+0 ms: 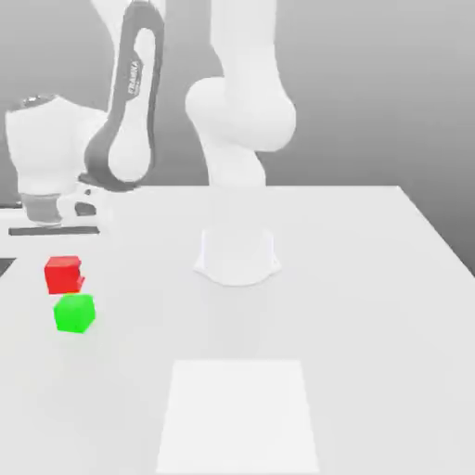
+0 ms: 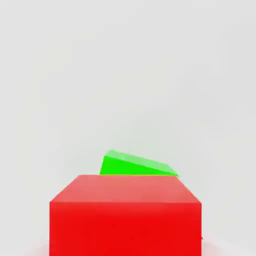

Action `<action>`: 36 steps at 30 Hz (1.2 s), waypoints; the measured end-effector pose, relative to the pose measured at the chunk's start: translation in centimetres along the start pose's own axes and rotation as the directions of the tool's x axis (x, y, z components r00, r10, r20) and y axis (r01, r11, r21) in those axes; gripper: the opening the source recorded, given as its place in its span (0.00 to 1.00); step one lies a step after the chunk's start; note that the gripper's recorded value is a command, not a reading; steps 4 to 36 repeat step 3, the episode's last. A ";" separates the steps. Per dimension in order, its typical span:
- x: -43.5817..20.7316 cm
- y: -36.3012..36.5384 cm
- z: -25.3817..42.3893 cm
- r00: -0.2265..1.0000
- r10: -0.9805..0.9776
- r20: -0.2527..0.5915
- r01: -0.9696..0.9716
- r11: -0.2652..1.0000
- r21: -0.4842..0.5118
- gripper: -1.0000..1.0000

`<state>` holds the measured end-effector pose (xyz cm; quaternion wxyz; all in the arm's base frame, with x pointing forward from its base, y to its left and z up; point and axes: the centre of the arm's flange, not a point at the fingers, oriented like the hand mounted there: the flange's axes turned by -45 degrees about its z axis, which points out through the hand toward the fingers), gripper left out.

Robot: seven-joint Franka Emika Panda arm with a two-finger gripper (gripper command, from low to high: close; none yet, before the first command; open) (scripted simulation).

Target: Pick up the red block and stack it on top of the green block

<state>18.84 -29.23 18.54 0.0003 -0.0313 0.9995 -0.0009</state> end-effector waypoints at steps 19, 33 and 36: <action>0.0 0.0 0.0 1.000 -0.001 0.000 0.001 1.000 0.000 1.00; 0.0 0.0 0.0 1.000 -0.001 0.000 0.001 1.000 0.000 1.00; 0.0 0.0 0.0 1.000 -0.001 0.000 0.001 1.000 0.000 1.00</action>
